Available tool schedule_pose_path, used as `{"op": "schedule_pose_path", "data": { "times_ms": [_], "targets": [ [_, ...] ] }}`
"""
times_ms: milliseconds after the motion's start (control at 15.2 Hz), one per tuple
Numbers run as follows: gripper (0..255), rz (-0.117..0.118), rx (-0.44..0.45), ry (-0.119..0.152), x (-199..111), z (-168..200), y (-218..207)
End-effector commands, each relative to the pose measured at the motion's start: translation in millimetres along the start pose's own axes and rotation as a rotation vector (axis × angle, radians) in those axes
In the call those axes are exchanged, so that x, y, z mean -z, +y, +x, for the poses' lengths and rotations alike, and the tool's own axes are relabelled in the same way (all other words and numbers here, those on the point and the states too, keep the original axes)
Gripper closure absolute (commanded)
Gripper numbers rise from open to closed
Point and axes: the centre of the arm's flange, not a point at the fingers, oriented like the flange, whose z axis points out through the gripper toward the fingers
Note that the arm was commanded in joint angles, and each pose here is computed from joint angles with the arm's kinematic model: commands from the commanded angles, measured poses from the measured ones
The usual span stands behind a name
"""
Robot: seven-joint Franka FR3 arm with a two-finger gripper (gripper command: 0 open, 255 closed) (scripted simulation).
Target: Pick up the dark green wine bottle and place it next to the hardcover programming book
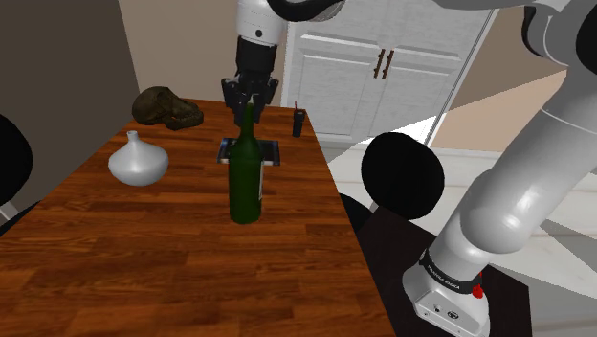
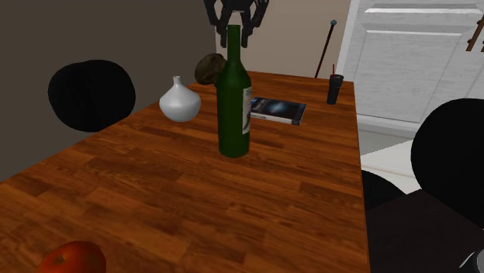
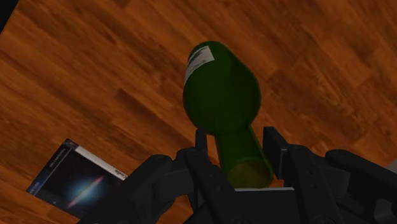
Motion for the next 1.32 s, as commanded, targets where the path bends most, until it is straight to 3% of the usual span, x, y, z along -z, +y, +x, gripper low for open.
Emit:
{"op": "schedule_pose_path", "data": {
  "times_ms": [0, 1254],
  "targets": [
    [255, 0.000, 0.001, 0.000, -0.7, 5.0, 27.8],
    [255, 0.000, 0.001, 0.000, 10.0, 56.5, 273.0]
  ]
}}
